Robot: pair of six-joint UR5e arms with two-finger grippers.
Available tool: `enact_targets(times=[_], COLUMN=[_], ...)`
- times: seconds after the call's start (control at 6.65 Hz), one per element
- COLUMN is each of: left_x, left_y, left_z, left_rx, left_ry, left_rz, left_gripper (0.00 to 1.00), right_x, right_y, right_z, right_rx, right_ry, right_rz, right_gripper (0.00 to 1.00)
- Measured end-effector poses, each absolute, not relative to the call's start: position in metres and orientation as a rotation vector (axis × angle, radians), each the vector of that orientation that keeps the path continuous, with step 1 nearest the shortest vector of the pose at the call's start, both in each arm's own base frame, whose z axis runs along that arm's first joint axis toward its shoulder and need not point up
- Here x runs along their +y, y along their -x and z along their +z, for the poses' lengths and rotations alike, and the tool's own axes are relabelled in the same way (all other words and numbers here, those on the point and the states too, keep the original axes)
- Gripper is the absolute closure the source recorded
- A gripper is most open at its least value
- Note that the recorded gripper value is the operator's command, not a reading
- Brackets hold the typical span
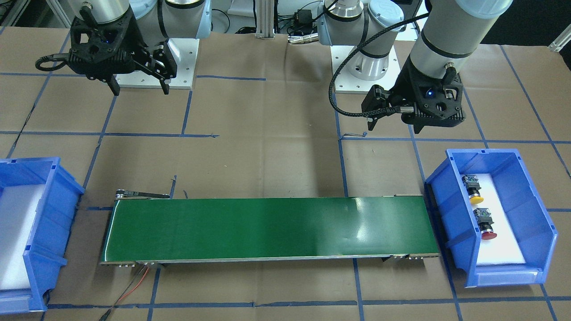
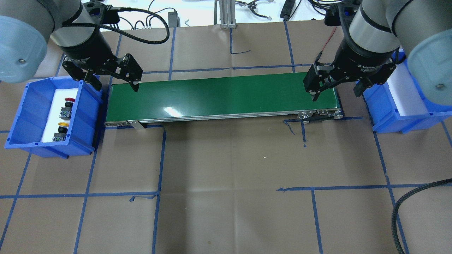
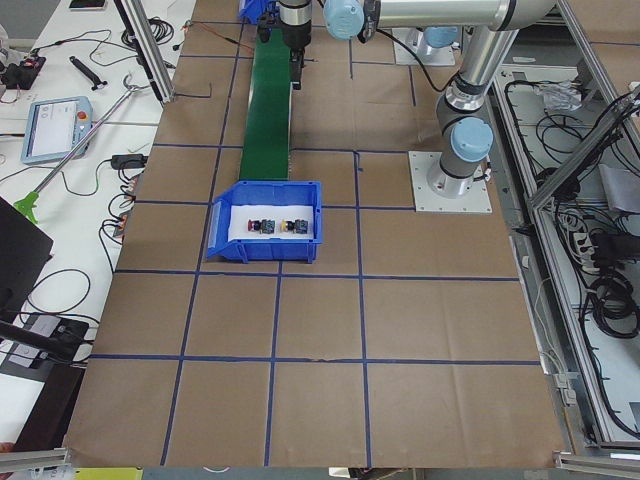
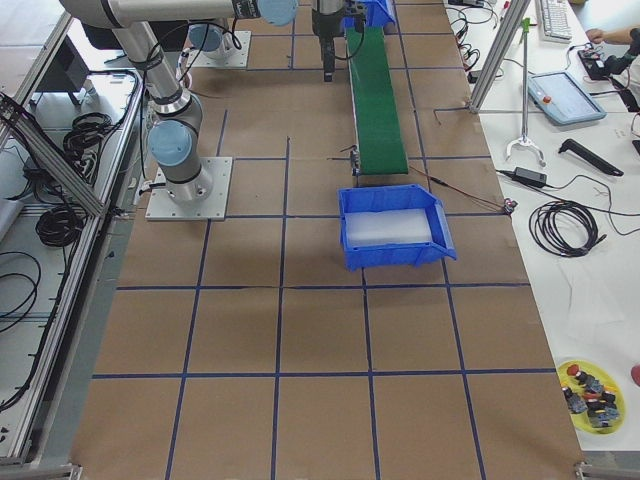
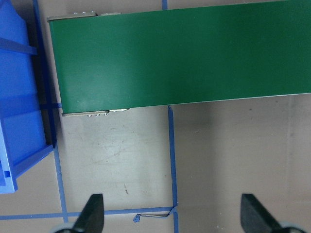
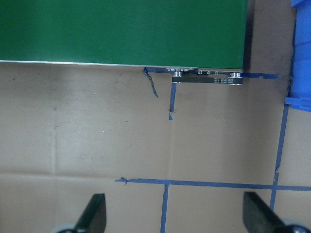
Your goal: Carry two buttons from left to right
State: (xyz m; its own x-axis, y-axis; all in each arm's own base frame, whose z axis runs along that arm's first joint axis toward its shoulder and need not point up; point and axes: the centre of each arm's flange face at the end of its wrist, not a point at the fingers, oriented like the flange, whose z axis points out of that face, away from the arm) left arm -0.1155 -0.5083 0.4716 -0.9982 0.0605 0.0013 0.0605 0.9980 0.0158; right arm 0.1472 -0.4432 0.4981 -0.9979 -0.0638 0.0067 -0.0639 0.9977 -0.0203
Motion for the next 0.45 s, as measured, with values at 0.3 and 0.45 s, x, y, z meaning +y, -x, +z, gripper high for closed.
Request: enact_targets(times=[0.3,0.45], left_x=[-0.5086,-0.5092], left_y=[0.1141,0.1114], left_z=[0.47,0.47], left_rx=[-3.139,-3.139], left_ry=[0.09,0.081], left_rz=[-0.028,-0.027], left_gripper=[0.0,0.0], right_x=[-0.4432,-0.4432], right_y=[-0.1472,-0.1472], right_z=[0.4981,0.4981], right_rx=[-3.134,-3.134], right_ry=[-0.1,-0.1], right_rz=[0.032,0.032], right_gripper=[0.0,0.0])
